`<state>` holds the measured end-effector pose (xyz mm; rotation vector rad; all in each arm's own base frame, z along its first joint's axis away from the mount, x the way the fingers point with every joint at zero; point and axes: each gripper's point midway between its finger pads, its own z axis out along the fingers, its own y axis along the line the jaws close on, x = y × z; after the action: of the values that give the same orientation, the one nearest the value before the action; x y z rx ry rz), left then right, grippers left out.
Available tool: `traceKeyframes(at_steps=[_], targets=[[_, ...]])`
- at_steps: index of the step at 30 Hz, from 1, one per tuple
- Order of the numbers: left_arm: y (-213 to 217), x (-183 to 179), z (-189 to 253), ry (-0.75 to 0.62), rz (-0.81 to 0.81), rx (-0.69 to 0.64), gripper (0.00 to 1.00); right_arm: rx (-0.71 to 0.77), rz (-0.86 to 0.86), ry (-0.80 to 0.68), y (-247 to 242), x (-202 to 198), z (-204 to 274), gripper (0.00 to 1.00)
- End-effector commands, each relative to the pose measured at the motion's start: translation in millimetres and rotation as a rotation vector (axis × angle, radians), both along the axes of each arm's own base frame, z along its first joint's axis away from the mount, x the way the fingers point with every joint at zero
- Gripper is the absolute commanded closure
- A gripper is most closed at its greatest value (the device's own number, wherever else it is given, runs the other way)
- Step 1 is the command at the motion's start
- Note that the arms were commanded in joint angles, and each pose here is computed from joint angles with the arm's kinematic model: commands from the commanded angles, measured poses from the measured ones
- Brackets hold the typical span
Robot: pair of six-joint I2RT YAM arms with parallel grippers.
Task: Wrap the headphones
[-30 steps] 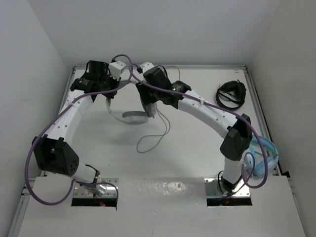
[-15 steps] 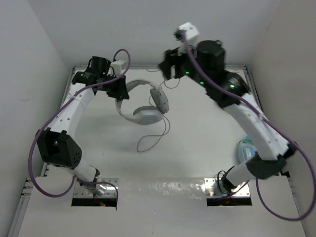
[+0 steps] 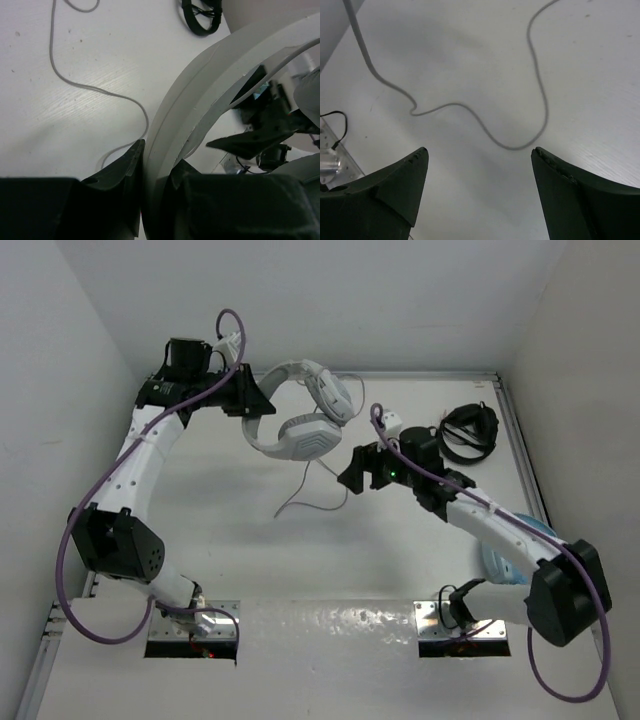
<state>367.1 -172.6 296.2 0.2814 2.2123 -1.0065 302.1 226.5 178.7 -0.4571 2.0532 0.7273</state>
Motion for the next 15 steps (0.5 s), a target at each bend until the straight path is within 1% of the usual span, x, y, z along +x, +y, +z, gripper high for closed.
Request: traceKeyframes(at_steps=[1, 3, 4, 6, 8, 11, 15], targets=[[-7.2, -7.5, 67.1, -0.153, -0.024, -0.113, 1.00, 0.286, 0.115, -0.232, 53.8, 5.5, 78.9, 0.18], [-7.5, -6.9, 71.2, -0.166, -0.021, -0.121, 1.00, 0.265, 0.141, -0.219, 77.6, 3.5, 67.2, 0.18], [-7.6, -6.8, 72.0, -0.169, -0.020, -0.123, 1.00, 0.283, 0.155, -0.247, 85.5, 5.3, 71.9, 0.17], [-7.9, -6.3, 77.1, -0.181, -0.018, -0.129, 1.00, 0.314, 0.156, -0.224, 102.2, 9.3, 62.3, 0.17], [-9.2, -7.1, 81.5, -0.178, -0.013, -0.144, 1.00, 0.394, 0.118, -0.239, 109.4, 21.6, 70.9, 0.18], [-11.4, -7.2, 90.6, -0.194, -0.017, -0.176, 1.00, 0.412, 0.027, -0.216, 119.8, 54.0, 65.6, 0.18], [-15.8, -5.5, 105.3, -0.207, -0.011, -0.233, 1.00, 0.421, -0.037, -0.182, 130.0, 79.5, 56.5, 0.18]])
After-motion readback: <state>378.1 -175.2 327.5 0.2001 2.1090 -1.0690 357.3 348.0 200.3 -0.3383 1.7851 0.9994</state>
